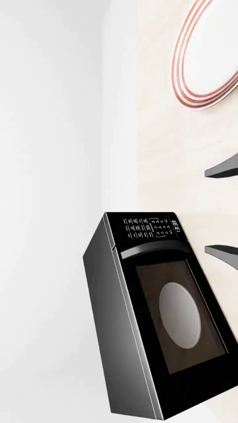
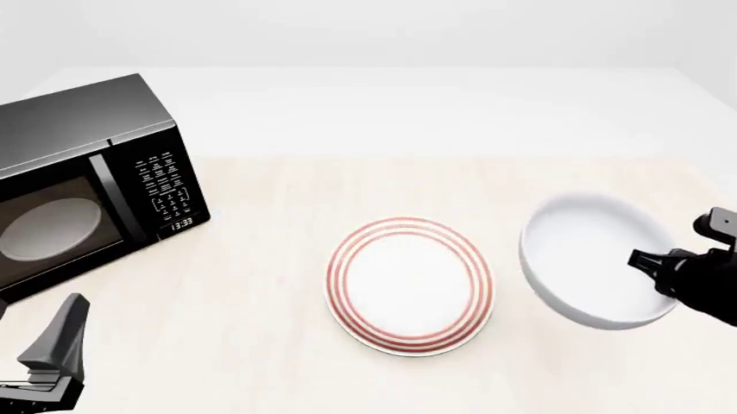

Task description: Put the white bowl to the right of the plate.

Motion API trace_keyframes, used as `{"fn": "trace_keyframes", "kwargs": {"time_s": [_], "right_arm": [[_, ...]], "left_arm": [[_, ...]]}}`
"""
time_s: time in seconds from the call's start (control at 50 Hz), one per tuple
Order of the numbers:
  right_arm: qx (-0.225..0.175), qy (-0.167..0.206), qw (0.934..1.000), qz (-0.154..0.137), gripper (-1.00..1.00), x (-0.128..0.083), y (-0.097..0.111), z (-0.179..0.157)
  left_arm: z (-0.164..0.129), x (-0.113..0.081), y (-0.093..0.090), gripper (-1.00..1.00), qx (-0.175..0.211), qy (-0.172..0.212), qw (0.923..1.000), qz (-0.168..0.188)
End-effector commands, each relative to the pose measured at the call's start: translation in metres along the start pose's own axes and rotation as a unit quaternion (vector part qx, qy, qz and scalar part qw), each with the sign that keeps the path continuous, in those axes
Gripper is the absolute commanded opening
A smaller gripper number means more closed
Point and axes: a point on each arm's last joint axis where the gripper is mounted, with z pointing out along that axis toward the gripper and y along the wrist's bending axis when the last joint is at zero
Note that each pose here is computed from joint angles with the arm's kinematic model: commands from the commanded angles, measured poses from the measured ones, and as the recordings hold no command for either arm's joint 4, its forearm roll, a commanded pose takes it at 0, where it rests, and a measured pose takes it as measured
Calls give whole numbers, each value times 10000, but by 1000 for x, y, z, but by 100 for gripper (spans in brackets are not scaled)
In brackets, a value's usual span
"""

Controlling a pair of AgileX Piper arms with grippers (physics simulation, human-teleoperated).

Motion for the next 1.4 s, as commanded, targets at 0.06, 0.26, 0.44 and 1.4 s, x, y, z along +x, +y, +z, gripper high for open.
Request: {"fn": "trace_keyframes", "kwargs": {"time_s": [0.06, 0.26, 0.44, 1.4], "right_arm": [[596, -77, 9957, 702, -100, 14, -35, 5], [861, -86, 9916, 959, -100, 17, -52, 19], [999, -70, 9885, 1137, -100, 19, -63, 36], [981, 222, 9857, 1353, -100, 45, -69, 86]], "left_arm": [[0, 0, 0, 100, 0, 0, 10000, 0], [0, 0, 0, 100, 0, 0, 10000, 0], [0, 0, 0, 100, 0, 0, 10000, 0], [0, 0, 0, 100, 0, 0, 10000, 0]]}}
